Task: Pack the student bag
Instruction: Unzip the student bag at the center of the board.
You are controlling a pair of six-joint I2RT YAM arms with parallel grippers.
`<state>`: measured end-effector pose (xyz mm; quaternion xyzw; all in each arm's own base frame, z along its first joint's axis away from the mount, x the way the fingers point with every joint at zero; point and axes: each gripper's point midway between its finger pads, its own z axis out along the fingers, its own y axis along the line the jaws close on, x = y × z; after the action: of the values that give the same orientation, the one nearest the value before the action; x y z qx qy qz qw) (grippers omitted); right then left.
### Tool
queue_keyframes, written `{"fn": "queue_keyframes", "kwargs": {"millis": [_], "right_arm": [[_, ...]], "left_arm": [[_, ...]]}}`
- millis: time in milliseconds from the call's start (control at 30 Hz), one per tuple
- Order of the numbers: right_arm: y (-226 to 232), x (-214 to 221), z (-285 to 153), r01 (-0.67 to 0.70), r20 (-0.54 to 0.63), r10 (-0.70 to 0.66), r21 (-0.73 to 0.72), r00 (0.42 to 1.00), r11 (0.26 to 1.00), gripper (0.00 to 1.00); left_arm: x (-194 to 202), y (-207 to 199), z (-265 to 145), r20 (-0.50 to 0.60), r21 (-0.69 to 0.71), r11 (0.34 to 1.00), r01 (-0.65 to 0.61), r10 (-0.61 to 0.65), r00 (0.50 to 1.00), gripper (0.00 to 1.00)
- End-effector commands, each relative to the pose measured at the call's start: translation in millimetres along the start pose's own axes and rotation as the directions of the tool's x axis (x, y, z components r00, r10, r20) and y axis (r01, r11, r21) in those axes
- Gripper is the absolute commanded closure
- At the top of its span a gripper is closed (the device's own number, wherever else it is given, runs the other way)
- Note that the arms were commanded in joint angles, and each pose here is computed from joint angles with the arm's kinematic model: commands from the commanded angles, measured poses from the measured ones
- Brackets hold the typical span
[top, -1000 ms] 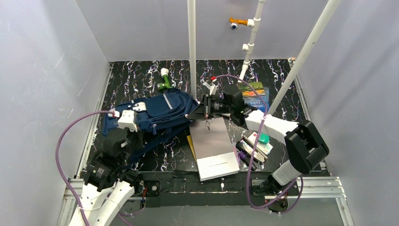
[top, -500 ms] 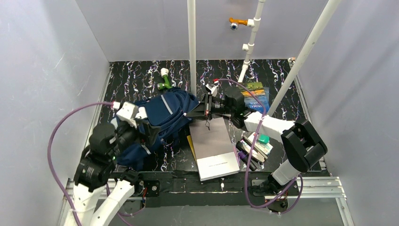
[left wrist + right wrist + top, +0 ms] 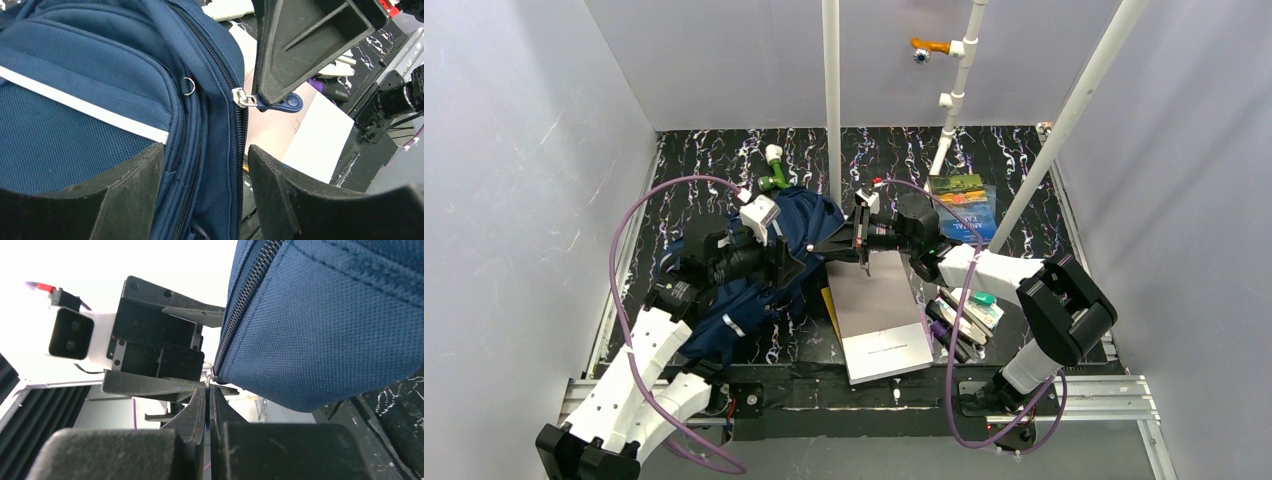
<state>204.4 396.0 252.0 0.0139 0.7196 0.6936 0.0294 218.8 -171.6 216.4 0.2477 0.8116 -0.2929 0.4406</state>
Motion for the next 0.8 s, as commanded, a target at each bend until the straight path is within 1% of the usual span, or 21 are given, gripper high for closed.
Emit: {"fn": "queue_keyframes", "kwargs": {"millis": [0, 33, 67, 100, 133, 167, 200, 267, 333, 400, 433, 533, 633, 700, 767], "right_arm": [[63, 2, -6, 0.050, 0.027, -0.046, -0.174, 0.999, 0.984, 0.99], [63, 2, -5, 0.041, 0.023, -0.038, -0.171, 0.999, 0.984, 0.99], [64, 2, -5, 0.029, 0.020, -0.026, -0.172, 0.999, 0.985, 0.99], [65, 1, -5, 0.000, 0.014, 0.003, -0.174, 1.000, 0.985, 0.99], [69, 1, -5, -0.018, 0.008, 0.020, -0.188, 1.000, 0.982, 0.99], [73, 0, -5, -0.044, 0.003, 0.046, -0.204, 0.999, 0.978, 0.99], [77, 0, -6, -0.073, -0.004, 0.074, -0.223, 0.997, 0.972, 0.99], [88, -5, -11, -0.120, -0.007, 0.123, -0.269, 0.992, 0.956, 0.99], [94, -17, -21, -0.159, 0.028, 0.176, -0.308, 0.984, 0.938, 0.99], [85, -34, -29, -0.214, 0.082, 0.245, -0.279, 0.966, 0.936, 0.99], [77, -43, -32, -0.237, 0.112, 0.270, -0.246, 0.956, 0.940, 0.99], [65, -75, -52, -0.274, 0.226, 0.322, -0.220, 0.919, 0.936, 0.99], [57, -99, -64, -0.256, 0.286, 0.296, -0.168, 0.912, 0.952, 0.99], [49, -104, -65, -0.215, 0.284, 0.236, -0.105, 0.929, 0.971, 0.99], [37, -102, -61, -0.155, 0.267, 0.156, -0.027, 0.951, 0.988, 0.99]], "left_arm": [[-16, -12, 7, 0.088, 0.064, 0.996, -0.057, 0.052, 0.995, 0.42], [-14, -12, 9, 0.090, 0.061, 0.996, -0.060, 0.054, 0.994, 0.45], [-12, -7, 11, 0.088, 0.036, 0.998, -0.057, 0.054, 0.995, 0.51], [-9, -1, 13, 0.080, 0.010, 0.998, -0.057, 0.056, 0.995, 0.61], [-4, 6, 15, 0.060, -0.026, 0.998, -0.057, 0.059, 0.996, 0.78], [2, 16, 15, 0.031, -0.074, 0.996, -0.058, 0.060, 0.998, 0.85], [9, 25, 15, -0.008, -0.118, 0.991, -0.062, 0.062, 0.998, 0.99], [26, 41, 11, -0.097, -0.180, 0.975, -0.129, 0.113, 0.989, 1.00], [38, 45, 3, -0.142, -0.191, 0.965, -0.182, 0.156, 0.977, 1.00], [42, 40, -5, -0.133, -0.168, 0.959, -0.230, 0.210, 0.969, 1.00], [43, 33, -9, -0.117, -0.133, 0.958, -0.256, 0.241, 0.963, 1.00], [45, 6, -22, -0.029, -0.017, 0.945, -0.326, 0.326, 0.945, 1.00], [48, -15, -32, 0.041, 0.056, 0.940, -0.336, 0.334, 0.942, 1.00], [51, -22, -34, 0.069, 0.085, 0.941, -0.327, 0.322, 0.944, 1.00], [53, -24, -33, 0.074, 0.096, 0.941, -0.324, 0.318, 0.945, 1.00]]}}
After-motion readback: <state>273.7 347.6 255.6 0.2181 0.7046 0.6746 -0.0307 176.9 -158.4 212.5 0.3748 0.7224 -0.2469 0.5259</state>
